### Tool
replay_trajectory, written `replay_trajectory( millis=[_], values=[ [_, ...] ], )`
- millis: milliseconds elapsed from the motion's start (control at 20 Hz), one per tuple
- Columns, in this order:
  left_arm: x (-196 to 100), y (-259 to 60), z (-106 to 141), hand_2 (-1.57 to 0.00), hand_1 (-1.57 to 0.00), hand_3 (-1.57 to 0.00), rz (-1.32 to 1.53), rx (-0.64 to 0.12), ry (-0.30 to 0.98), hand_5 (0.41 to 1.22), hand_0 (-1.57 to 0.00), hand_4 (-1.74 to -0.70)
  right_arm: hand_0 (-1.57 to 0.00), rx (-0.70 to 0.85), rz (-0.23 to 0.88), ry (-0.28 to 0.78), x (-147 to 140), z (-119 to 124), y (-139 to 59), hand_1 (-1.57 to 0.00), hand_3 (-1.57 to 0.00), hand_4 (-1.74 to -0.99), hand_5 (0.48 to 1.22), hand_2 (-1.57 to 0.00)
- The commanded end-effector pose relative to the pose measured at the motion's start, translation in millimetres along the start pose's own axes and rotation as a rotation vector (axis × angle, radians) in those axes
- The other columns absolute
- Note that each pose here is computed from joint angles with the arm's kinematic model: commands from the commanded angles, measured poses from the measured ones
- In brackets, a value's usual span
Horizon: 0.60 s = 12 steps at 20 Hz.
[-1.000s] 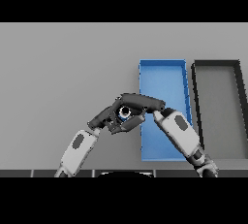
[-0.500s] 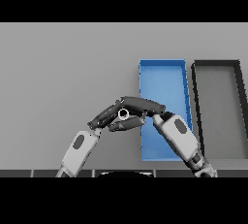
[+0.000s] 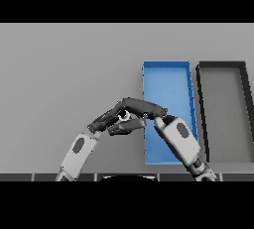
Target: Pick up the blue pipe and place it into the blue bin.
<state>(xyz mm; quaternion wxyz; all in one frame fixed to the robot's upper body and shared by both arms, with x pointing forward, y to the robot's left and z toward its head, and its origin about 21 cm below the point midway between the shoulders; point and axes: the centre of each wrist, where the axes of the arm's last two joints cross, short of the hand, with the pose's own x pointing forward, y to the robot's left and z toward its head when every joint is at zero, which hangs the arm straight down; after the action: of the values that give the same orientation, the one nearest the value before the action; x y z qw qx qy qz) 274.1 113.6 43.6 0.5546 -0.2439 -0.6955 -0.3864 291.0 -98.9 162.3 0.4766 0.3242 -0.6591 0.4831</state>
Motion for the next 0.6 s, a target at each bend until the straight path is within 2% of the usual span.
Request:
replay_trajectory(
  millis=[0, 150, 250, 400, 550],
  values=[
    [0.9, 0.1, -0.5, -0.22, -0.23, -0.18, 0.009, -0.004, 0.025, 0.912, -0.25, -1.06, -1.57, 0.001, -0.002, -0.030, 0.9, 0.1, 2.8, -1.57, -1.57, -1.499, 1.217, -1.57],
    [-0.9, 1.0, -5.2, -0.11, -0.12, -0.09, 0.006, 0.005, 0.069, 0.729, -0.13, -0.99, -1.57, -0.016, 0.013, -0.039, 0.7, 0.9, -0.5, -1.57, -1.57, -1.499, 1.219, -1.57],
    [-0.6, 3.5, -3.5, -0.07, -0.07, -0.06, 0.019, 0.018, 0.078, 0.642, -0.08, -0.97, -1.57, -0.011, 0.016, -0.051, 1.5, 3.9, 0.9, -1.57, -1.57, -1.499, 1.220, -1.57],
    [-5.7, 1.7, -0.5, -0.04, -0.04, -0.03, 0.036, 0.020, 0.117, 0.557, -0.04, -0.97, -1.57, -0.025, 0.006, -0.060, 2.9, -1.1, -1.6, -1.57, -1.57, -1.498, 1.220, -1.57],
    [-7.0, 1.3, -0.7, -0.02, -0.02, -0.01, 0.046, 0.032, 0.124, 0.519, -0.02, -0.97, -1.57, -0.046, -0.037, -0.092, 9.7, -0.3, -8.6, -1.57, -1.57, -1.496, 1.221, -1.57]
  ],
)
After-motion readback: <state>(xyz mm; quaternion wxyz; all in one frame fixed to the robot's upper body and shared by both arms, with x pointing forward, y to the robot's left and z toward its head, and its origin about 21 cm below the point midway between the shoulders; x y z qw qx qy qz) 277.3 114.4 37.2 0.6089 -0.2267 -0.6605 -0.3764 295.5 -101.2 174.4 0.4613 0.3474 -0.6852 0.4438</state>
